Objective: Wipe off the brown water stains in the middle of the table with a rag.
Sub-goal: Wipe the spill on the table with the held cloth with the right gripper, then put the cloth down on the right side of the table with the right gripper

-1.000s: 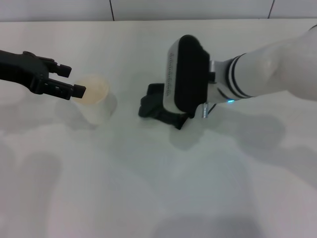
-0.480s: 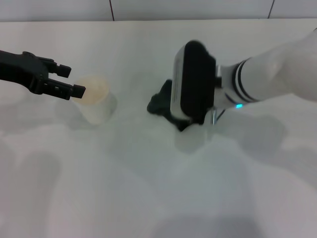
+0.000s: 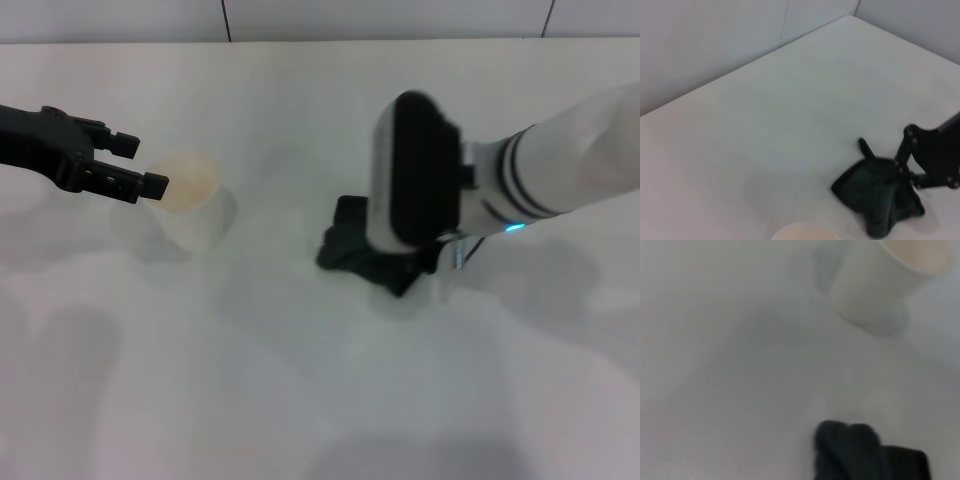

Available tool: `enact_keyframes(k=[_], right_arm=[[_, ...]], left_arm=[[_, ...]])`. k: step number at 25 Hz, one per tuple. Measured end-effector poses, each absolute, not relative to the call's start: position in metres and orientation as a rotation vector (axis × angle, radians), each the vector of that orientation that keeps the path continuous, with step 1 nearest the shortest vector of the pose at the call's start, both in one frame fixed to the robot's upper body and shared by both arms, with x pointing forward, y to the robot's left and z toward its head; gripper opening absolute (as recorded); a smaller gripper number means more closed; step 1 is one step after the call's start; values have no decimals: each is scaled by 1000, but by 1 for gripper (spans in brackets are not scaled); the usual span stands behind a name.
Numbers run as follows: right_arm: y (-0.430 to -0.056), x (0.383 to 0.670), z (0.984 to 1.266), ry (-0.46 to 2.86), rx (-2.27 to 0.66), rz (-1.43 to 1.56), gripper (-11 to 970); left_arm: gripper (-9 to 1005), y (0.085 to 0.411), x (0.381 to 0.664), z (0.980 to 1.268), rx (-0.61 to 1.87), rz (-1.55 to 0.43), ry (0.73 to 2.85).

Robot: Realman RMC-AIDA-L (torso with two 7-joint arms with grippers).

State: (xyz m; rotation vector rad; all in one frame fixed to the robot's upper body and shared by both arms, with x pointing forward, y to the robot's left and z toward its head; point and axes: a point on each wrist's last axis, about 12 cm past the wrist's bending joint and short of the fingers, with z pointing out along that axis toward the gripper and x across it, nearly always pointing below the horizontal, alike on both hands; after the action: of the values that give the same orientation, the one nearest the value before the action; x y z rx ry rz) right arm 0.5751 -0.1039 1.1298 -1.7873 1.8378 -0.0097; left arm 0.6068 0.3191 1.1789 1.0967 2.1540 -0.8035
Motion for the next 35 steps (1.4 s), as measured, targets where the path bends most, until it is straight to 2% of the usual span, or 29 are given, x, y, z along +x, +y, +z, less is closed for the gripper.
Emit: enact_keyframes(k=[13, 20, 26, 35], right_arm=[[-160, 604, 1133, 2017, -1541, -68, 49], [-172, 599, 1129, 2092, -1543, -62, 48], [-189, 599, 1130, 2154, -1462, -47, 95], [-187, 600, 1142, 2156, -1443, 5, 166]], left_arm=[[861, 318, 606, 1177, 1098, -809, 2156], [861, 318, 606, 1177, 1097, -810, 2157], [861, 319, 605, 1176, 1098, -809, 2159], [861, 318, 606, 1177, 1099, -804, 2160]])
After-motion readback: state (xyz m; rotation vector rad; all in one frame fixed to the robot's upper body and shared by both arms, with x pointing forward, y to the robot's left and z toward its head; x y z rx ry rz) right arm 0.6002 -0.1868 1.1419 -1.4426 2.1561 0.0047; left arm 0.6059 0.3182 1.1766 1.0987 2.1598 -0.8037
